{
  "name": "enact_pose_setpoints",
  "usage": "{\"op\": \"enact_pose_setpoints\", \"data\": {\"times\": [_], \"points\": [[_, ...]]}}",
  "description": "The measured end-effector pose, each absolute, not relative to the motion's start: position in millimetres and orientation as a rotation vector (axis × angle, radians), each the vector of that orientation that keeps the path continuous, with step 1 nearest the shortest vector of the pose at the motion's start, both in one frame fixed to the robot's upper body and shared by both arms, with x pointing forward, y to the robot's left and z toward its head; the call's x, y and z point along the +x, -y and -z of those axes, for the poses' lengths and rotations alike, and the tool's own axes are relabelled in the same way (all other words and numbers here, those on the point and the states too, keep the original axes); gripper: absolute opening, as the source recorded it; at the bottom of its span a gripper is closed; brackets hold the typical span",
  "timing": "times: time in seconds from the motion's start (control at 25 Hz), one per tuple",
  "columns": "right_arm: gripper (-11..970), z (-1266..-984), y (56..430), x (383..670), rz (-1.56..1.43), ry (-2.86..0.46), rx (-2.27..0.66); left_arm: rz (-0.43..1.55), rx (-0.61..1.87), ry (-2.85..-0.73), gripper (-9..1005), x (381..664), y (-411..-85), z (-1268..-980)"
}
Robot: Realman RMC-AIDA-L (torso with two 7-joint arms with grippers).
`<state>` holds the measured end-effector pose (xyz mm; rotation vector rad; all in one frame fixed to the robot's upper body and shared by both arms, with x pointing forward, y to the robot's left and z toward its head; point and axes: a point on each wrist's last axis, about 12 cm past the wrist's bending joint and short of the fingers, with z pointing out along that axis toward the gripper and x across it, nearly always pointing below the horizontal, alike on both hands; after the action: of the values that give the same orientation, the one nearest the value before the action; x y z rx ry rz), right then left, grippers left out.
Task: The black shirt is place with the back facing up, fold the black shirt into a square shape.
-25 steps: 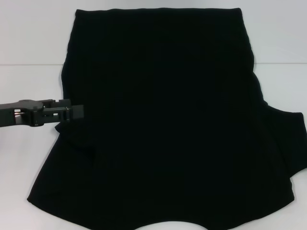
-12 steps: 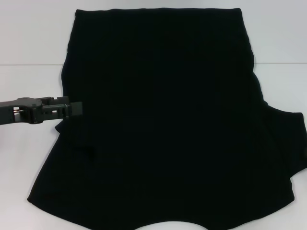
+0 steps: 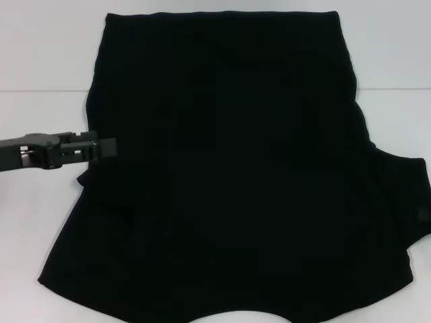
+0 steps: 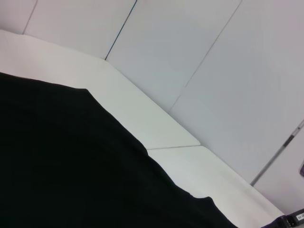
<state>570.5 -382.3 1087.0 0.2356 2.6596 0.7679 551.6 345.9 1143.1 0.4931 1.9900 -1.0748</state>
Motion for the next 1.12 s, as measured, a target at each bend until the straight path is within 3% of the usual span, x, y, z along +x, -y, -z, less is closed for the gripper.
{"op": "enact_pose_setpoints", "data": {"times": [0.6, 0.8, 1.04, 1.12], "points": [[404, -1087.5, 374.9, 575.8, -0.779, -2.657, 0.216, 1.079, 0.478, -1.958, 815, 552.9, -346.0, -1146.0], [167, -1087.7, 374.7, 576.1, -0.775, -2.661, 0.211, 1.08, 0.472, -1.958, 812, 552.0, -346.8, -1145.5], [21, -1088.2, 376.8, 577.6, -0.751, -2.648, 0.218, 1.089, 0.461, -1.936, 804, 550.9, -347.6, -1146.6], [21, -1089.7, 382.5, 577.2, -0.732, -2.631, 0.239, 1.095, 0.457, -1.93, 801, 550.2, -347.9, -1146.9]]}}
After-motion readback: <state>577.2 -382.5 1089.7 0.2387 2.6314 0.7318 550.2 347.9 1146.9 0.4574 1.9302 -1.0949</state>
